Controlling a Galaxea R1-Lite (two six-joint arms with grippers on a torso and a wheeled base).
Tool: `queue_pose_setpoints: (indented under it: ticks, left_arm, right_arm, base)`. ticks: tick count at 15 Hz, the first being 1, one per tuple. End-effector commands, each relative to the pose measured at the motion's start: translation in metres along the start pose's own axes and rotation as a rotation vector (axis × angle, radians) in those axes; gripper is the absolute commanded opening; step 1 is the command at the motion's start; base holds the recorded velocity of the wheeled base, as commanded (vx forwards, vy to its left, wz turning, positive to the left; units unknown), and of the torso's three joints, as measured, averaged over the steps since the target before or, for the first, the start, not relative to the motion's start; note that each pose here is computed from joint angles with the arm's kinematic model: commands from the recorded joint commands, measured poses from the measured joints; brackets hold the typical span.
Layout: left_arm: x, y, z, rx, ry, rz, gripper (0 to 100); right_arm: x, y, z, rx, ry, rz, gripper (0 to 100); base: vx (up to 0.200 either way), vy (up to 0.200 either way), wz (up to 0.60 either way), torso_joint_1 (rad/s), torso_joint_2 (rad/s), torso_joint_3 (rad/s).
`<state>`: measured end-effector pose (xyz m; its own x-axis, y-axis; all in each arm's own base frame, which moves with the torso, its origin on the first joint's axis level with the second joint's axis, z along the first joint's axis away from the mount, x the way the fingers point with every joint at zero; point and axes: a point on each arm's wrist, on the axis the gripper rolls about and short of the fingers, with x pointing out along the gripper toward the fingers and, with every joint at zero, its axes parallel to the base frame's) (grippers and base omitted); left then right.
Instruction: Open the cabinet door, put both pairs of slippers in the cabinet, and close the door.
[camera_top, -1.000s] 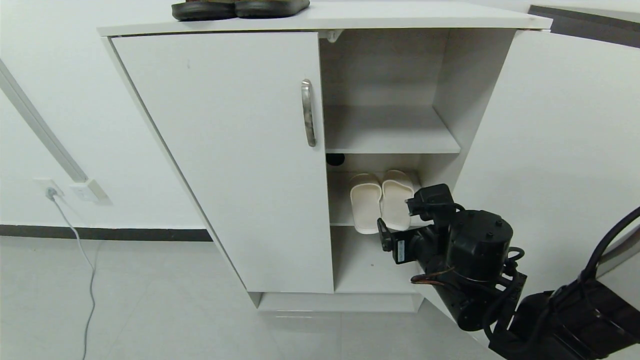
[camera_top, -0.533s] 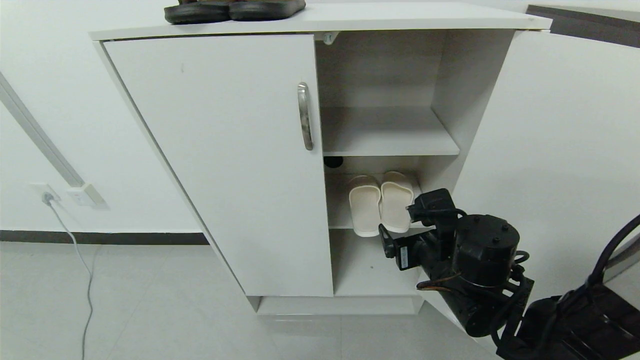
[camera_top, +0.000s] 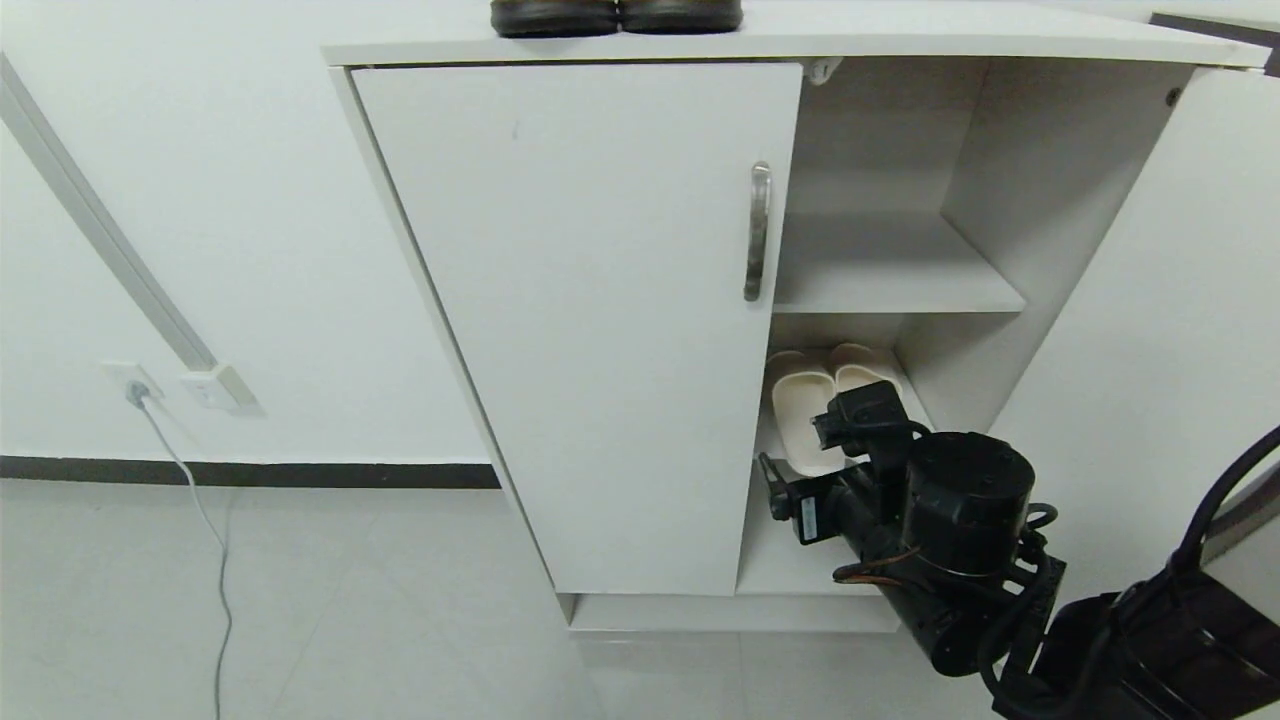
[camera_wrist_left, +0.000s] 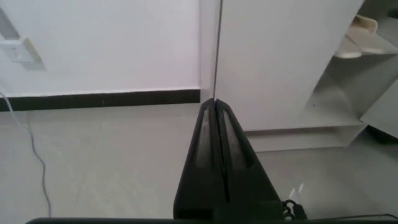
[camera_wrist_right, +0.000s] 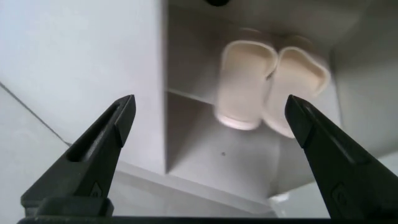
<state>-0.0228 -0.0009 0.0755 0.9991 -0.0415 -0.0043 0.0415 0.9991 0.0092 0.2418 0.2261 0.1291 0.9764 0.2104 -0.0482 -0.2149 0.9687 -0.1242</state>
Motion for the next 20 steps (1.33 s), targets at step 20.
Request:
queue_pose_setpoints:
  ticks: [20]
  left_arm:
    - [0.0000,0.0000,0.0001,-0.002,-0.001,0.002,0]
  right_arm:
    - [-0.0018,0.0023,-0.0038,-0.007,0.010,0.023,100]
  base:
    - [0.000,0.050,0.00,0.001,0.00,0.000]
